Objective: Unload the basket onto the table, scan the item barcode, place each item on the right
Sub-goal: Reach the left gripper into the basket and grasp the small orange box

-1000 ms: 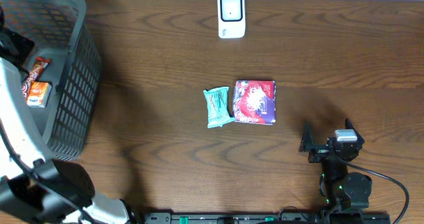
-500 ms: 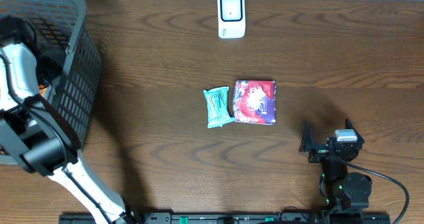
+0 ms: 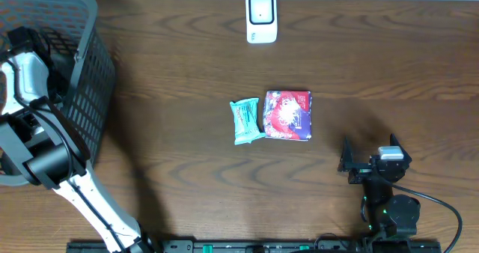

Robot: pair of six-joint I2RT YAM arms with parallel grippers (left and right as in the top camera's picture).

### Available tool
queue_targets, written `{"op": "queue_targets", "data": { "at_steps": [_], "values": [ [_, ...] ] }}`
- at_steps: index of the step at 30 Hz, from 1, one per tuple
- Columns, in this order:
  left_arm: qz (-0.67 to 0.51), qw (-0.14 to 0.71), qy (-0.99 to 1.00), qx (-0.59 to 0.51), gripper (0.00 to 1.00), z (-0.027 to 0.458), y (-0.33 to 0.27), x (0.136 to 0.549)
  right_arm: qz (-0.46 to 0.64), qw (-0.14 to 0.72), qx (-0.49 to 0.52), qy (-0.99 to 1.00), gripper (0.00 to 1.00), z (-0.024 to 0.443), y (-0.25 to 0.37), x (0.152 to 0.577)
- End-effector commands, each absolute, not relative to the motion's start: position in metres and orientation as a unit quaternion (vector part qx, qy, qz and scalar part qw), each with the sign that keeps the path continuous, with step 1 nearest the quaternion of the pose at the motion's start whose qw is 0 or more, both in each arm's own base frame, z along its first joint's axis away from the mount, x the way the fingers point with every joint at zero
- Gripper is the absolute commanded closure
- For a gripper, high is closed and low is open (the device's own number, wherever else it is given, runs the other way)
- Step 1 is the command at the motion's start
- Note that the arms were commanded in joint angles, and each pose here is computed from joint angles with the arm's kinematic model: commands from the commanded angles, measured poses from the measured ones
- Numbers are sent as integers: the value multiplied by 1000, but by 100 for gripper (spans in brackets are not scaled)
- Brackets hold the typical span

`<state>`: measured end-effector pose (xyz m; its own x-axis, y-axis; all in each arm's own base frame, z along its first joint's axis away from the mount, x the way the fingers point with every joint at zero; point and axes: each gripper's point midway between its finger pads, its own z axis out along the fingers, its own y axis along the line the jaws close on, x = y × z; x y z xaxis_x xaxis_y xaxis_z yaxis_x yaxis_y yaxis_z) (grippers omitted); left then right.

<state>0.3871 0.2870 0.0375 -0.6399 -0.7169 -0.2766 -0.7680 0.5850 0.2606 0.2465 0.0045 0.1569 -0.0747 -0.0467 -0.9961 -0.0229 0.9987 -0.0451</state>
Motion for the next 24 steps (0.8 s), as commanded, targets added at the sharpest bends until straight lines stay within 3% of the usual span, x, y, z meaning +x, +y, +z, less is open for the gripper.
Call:
{"op": "queue_targets", "data": {
  "at_steps": [1, 2, 5, 10, 14, 20, 24],
  "values": [
    [179, 39, 892, -413, 61, 22, 284, 376, -15, 679, -26, 734, 1, 156, 3, 246],
    [179, 35, 893, -412, 66, 22, 283, 375, -15, 679, -26, 734, 1, 156, 3, 246],
    [177, 16, 895, -409, 92, 23, 278, 366, -15, 679, -26, 734, 1, 156, 3, 246],
    [134, 7, 902, -410, 93, 40, 259, 361, -15, 679, -26, 734, 1, 156, 3, 246],
    [71, 57, 906, -413, 93, 77, 241, 375, -15, 679, -26, 734, 1, 156, 3, 246],
    [-135, 224, 886, -382, 93, 195, 178, 417, -15, 679, -26, 734, 1, 156, 3, 246],
    [-234, 313, 839, -379, 93, 280, 143, 422, -15, 679, -26, 734, 1, 156, 3, 246]
  ]
}}
